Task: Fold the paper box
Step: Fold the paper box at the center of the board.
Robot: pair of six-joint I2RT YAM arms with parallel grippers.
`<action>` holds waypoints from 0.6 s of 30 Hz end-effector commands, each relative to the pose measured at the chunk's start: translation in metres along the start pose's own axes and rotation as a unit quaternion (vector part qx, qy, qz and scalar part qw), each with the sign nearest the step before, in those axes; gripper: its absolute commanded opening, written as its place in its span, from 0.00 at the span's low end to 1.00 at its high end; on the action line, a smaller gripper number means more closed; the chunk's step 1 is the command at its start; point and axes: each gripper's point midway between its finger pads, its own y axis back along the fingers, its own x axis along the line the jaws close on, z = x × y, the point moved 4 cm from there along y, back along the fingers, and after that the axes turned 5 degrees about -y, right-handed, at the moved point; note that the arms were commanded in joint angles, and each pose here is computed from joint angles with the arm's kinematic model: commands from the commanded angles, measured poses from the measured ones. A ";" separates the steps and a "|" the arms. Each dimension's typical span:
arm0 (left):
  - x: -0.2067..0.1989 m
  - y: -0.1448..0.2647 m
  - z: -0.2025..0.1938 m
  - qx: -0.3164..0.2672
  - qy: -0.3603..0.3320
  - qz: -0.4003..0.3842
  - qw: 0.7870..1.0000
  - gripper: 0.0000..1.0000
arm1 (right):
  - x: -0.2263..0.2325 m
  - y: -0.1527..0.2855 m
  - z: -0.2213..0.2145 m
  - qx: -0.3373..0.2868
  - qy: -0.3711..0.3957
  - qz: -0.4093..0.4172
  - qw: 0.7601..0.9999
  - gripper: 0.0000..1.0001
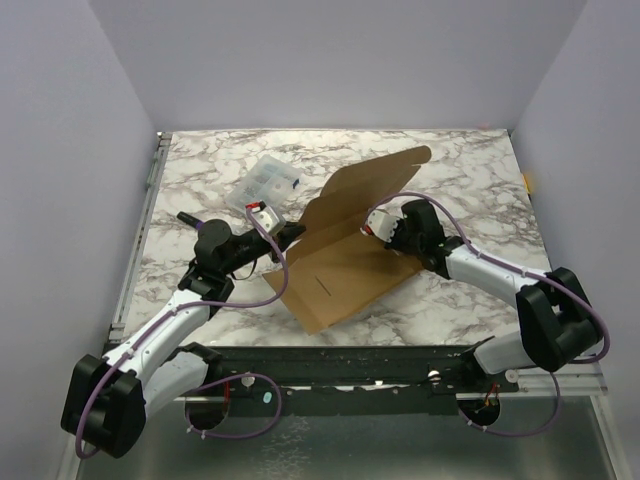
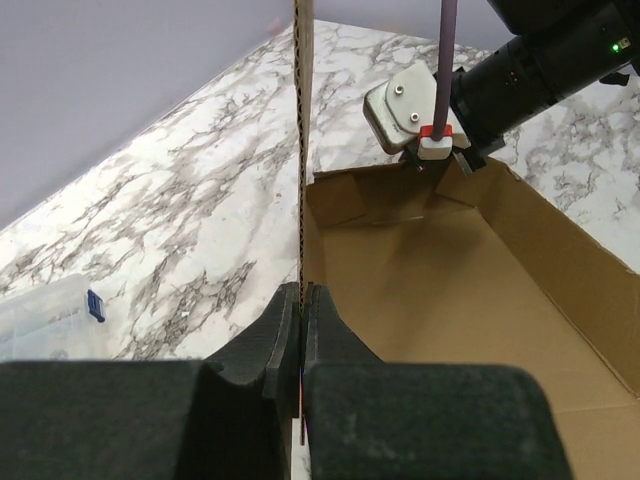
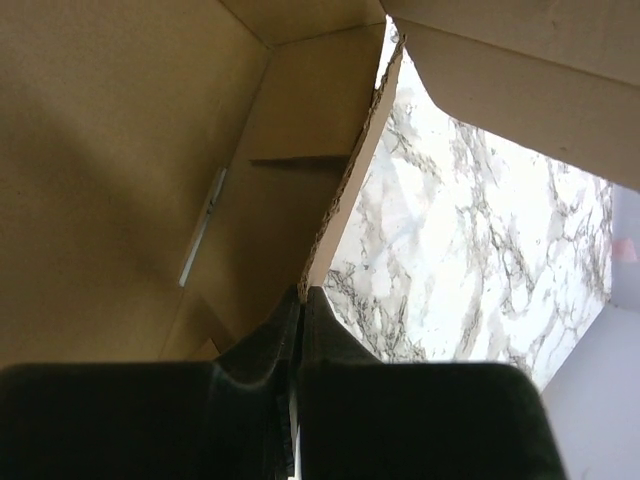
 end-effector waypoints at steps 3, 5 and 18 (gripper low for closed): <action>0.003 -0.006 0.016 -0.023 0.005 0.003 1.000 0.00 | -0.007 0.004 0.015 -0.024 0.022 -0.006 0.999 0.00; 0.004 -0.006 0.019 -0.029 0.005 0.007 1.000 0.00 | -0.008 0.005 0.016 -0.028 0.022 -0.007 0.999 0.00; 0.016 -0.008 0.021 -0.031 0.023 0.046 0.998 0.00 | -0.029 0.012 0.043 -0.065 0.007 -0.025 0.998 0.00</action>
